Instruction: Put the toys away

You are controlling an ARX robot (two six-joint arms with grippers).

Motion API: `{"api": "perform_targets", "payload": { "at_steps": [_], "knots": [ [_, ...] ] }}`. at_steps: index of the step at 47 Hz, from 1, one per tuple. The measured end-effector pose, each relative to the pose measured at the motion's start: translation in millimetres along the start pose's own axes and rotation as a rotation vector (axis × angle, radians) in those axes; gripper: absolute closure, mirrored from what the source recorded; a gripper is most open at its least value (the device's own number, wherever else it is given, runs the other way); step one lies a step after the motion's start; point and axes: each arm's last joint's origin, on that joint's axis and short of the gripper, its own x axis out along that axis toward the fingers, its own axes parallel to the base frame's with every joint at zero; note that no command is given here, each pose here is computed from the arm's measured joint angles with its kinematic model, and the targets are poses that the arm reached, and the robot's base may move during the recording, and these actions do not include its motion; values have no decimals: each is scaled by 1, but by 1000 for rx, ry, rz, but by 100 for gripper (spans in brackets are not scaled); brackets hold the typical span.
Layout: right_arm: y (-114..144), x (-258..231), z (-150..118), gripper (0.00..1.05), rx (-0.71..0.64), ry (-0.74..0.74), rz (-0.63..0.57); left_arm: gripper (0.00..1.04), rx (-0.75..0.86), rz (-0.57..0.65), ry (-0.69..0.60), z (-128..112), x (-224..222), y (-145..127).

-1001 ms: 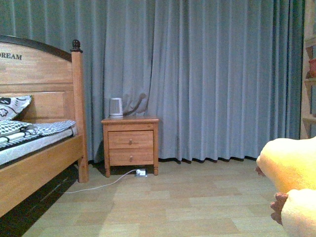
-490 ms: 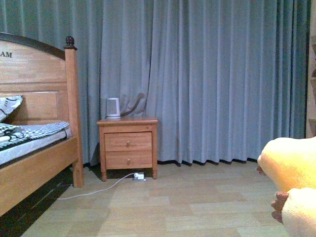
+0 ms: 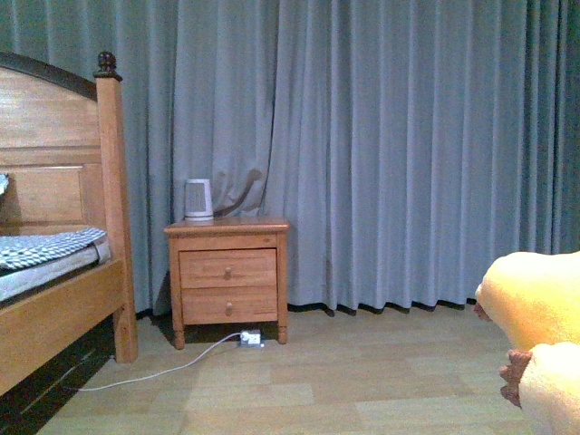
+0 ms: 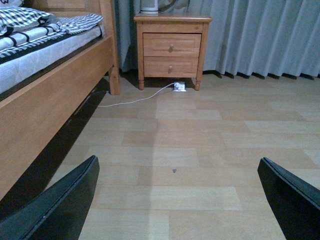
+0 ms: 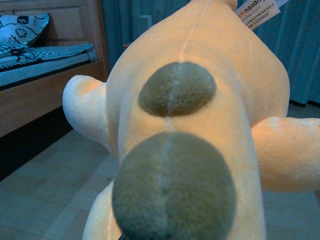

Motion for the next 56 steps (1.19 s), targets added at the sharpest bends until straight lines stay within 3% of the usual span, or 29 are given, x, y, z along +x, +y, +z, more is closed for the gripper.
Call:
{"api": "perform_targets", "payload": {
  "at_steps": [56],
  "knots": [
    [0,0,0,97,0,1,0,6,0,1,0,0,0,0]
  ]
}}
